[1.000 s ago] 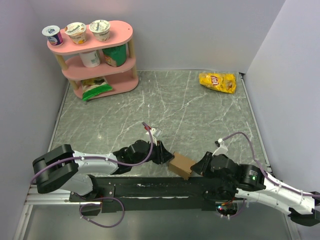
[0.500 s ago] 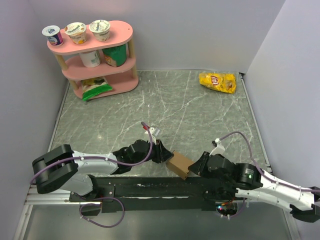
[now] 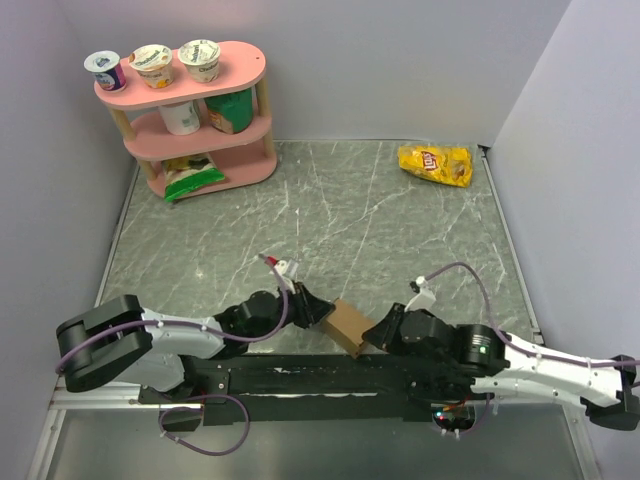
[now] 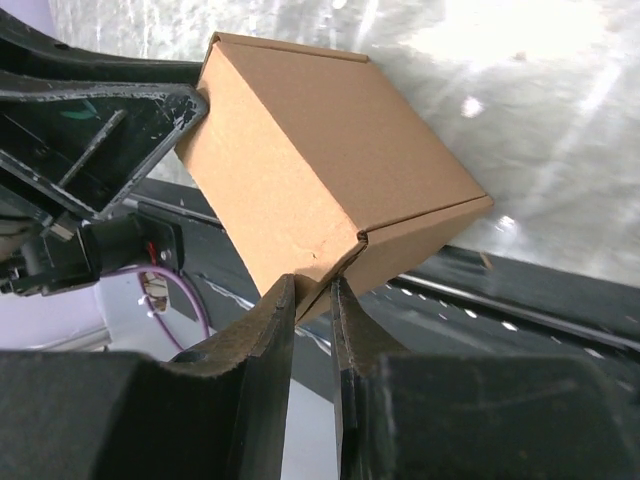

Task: Fold the paper box

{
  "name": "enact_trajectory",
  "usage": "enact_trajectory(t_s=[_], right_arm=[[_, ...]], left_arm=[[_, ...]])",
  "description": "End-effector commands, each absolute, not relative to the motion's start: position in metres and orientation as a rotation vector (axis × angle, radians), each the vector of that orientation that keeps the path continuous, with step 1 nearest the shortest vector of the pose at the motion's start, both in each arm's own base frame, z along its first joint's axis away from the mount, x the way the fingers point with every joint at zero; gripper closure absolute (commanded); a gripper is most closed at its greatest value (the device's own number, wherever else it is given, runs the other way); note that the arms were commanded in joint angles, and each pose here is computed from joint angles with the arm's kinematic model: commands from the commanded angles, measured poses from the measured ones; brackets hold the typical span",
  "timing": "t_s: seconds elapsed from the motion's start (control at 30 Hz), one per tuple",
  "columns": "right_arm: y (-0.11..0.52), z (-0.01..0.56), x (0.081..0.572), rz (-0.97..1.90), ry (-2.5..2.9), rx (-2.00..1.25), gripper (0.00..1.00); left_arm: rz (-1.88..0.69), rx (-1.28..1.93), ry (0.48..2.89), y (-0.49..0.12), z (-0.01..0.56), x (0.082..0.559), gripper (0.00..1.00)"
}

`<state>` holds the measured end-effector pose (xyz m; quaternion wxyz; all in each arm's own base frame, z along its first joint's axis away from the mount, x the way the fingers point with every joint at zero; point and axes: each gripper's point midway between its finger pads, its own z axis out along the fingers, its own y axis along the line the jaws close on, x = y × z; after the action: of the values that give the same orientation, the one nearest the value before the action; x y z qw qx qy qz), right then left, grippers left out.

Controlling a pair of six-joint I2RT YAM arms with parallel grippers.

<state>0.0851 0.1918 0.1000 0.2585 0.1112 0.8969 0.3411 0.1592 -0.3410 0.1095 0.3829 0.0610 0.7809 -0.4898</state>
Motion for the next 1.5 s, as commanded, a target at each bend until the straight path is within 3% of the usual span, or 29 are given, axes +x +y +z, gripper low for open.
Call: enact_trajectory(t_s=[0.0,0.17,0.33,0.6,0.93,1.2,1.47], right_arm=[[0.181,0.045,0.073,0.647,2.583,0.079,0.96],[0.187,0.044,0.089,0.546,2.531,0.037,0.96],[0.205,0.061,0.112,0.52,2.412,-0.039,0.96],[0.206,0.057,0.123,0.389,2.364,-0.102,0.97],[0.188,0.052,0.138,0.356,2.233,-0.06,1.0],[0.188,0.08,0.177,0.221,2.022,-0.137,1.0],[0.207,0.104,0.202,0.206,1.858,-0.262,1.0]], left_arm=[[-1.073,0.181,2.137,-0.301,0.045,0.146,0.73],[-1.018,0.129,2.083,-0.284,0.043,0.154,0.72],[-1.039,0.063,1.977,-0.263,0.052,0.156,0.65],[-0.926,-0.013,2.017,-0.238,0.035,0.161,0.63],[-0.931,0.052,1.974,-0.251,0.041,0.166,0.6],[-0.938,0.102,1.64,-0.286,0.102,0.206,0.61],[-0.925,0.076,1.528,-0.277,0.117,0.224,0.6]])
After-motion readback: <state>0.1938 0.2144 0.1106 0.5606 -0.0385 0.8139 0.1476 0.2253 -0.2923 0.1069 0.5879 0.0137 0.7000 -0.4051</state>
